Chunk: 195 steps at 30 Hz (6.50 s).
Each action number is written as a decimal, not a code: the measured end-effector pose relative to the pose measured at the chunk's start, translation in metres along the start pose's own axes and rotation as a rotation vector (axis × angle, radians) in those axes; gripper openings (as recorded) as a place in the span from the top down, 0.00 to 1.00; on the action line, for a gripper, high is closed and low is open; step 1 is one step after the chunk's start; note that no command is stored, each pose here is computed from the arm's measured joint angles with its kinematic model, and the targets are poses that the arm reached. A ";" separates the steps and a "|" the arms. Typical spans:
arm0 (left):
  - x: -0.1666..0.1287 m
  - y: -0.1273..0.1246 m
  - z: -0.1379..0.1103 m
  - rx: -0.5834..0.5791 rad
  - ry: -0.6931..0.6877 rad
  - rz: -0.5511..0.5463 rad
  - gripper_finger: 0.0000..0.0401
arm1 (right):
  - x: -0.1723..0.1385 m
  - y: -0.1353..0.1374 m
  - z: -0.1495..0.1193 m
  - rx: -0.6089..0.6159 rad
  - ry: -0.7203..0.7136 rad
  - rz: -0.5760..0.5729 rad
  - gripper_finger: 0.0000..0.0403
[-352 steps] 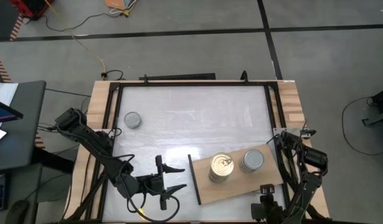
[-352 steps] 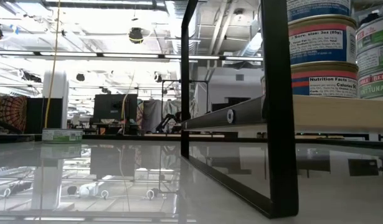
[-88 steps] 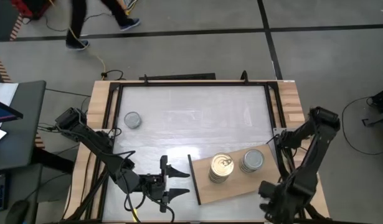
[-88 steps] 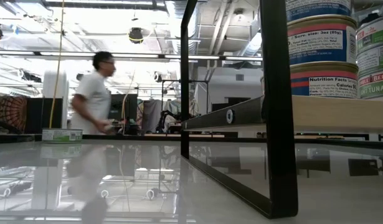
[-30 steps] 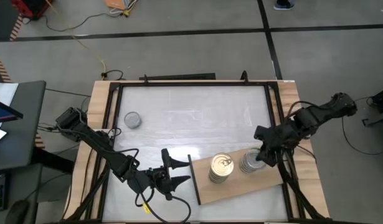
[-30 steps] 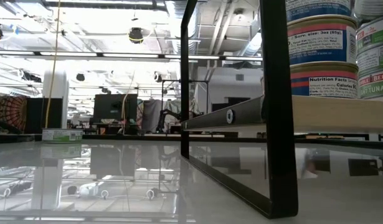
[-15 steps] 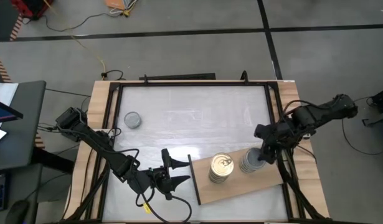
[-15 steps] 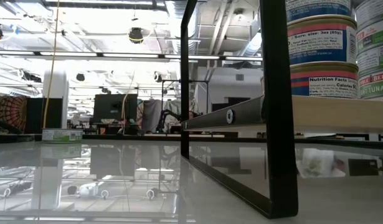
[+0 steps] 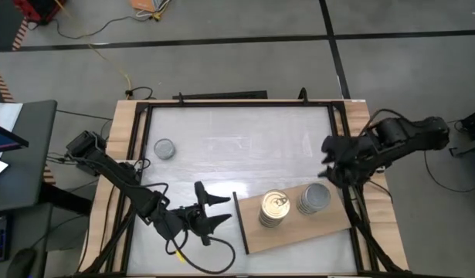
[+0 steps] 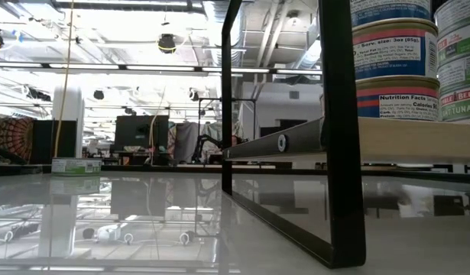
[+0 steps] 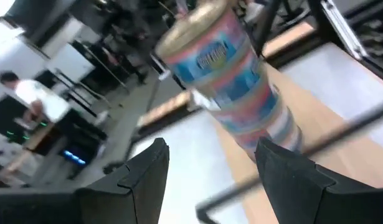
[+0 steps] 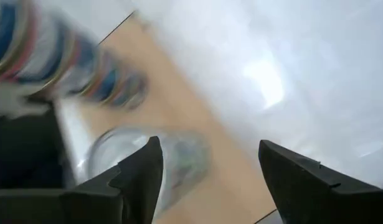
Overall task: Stack canned seafood by type on shelf
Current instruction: Stack the green tuna can on top of the green tuna can on the shelf
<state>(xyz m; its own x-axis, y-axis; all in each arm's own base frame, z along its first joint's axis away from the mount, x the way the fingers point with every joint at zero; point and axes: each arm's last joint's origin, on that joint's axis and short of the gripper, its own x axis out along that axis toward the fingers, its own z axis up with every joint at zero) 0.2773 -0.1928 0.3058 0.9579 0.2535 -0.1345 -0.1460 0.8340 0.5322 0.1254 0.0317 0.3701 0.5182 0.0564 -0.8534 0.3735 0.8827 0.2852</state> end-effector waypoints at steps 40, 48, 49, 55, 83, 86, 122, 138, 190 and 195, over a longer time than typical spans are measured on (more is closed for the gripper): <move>-0.036 0.125 -0.230 -0.607 1.005 0.350 0.50 | 0.049 -0.106 0.113 -0.175 -0.746 -0.309 0.29; -0.033 0.124 -0.245 -0.405 1.154 0.317 0.59 | 0.051 -0.103 0.112 -0.212 -0.727 -0.274 0.29; -0.031 0.123 -0.246 -0.392 1.163 0.314 0.59 | 0.051 -0.103 0.112 -0.219 -0.728 -0.273 0.29; -0.020 0.111 -0.264 -0.323 1.296 0.317 0.60 | 0.051 -0.097 0.113 -0.253 -0.742 -0.258 0.29; 0.008 0.103 -0.259 -0.381 1.476 0.353 0.96 | 0.066 -0.075 0.106 -0.336 -0.704 -0.177 0.29; 0.010 0.096 -0.258 -0.486 1.481 0.293 0.99 | 0.067 -0.071 0.106 -0.348 -0.701 -0.163 0.29; 0.050 0.142 -0.173 -0.236 1.291 0.051 0.34 | 0.069 -0.076 0.103 -0.401 -0.649 -0.202 0.29; 0.036 0.165 -0.220 -0.155 1.590 -0.290 0.30 | 0.071 -0.074 0.101 -0.400 -0.631 -0.191 0.29; 0.092 0.224 -0.039 -0.380 -0.140 -0.049 0.67 | 0.072 -0.036 0.104 -0.609 -0.750 0.026 0.29; 0.102 0.218 -0.032 -0.331 -0.251 -0.024 0.67 | 0.081 -0.034 0.108 -0.616 -0.735 0.028 0.29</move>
<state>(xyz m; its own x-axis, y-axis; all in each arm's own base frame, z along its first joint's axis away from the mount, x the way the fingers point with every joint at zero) 0.3357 0.0305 0.3812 0.9866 0.1389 0.0857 -0.1551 0.9611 0.2285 0.2379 -0.0443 0.3389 0.9522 -0.0408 -0.3026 -0.0075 0.9876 -0.1568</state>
